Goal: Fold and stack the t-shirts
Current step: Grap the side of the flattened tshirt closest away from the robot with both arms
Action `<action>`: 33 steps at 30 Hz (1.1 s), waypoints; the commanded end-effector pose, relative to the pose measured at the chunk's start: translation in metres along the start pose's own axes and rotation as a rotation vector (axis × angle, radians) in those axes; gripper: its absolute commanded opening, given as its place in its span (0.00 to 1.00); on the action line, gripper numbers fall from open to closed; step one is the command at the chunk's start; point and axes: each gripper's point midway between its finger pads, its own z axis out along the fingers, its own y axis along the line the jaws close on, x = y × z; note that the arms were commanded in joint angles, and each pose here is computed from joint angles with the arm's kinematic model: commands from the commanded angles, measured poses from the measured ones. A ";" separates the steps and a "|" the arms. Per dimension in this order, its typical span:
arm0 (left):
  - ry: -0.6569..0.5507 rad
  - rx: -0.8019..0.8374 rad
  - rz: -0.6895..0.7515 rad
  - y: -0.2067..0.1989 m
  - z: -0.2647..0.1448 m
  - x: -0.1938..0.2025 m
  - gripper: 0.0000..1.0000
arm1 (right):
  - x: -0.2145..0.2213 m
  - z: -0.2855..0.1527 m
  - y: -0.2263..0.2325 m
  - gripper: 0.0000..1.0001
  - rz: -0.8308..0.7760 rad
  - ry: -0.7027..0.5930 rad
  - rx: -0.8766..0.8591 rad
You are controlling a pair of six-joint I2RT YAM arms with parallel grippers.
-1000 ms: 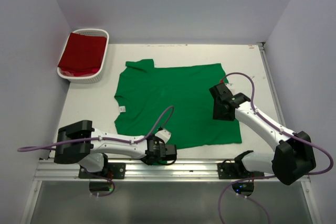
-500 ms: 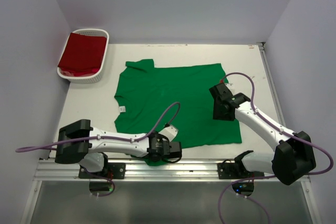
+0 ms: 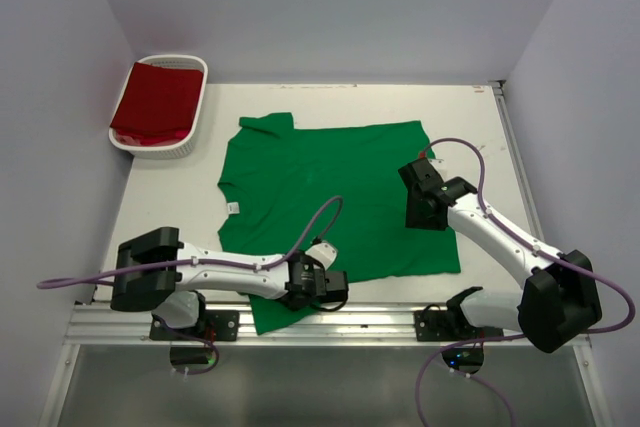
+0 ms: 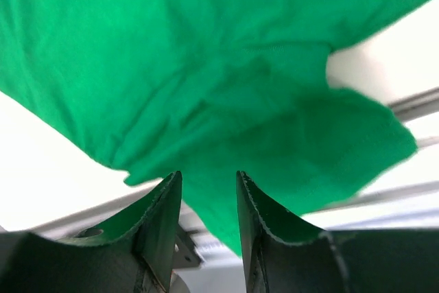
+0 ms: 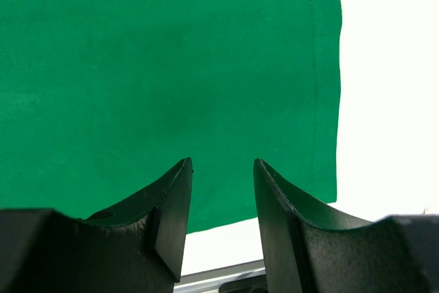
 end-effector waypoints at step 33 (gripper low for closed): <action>0.200 0.321 -0.024 -0.038 -0.030 0.080 0.42 | -0.007 -0.002 0.000 0.45 0.007 -0.030 0.009</action>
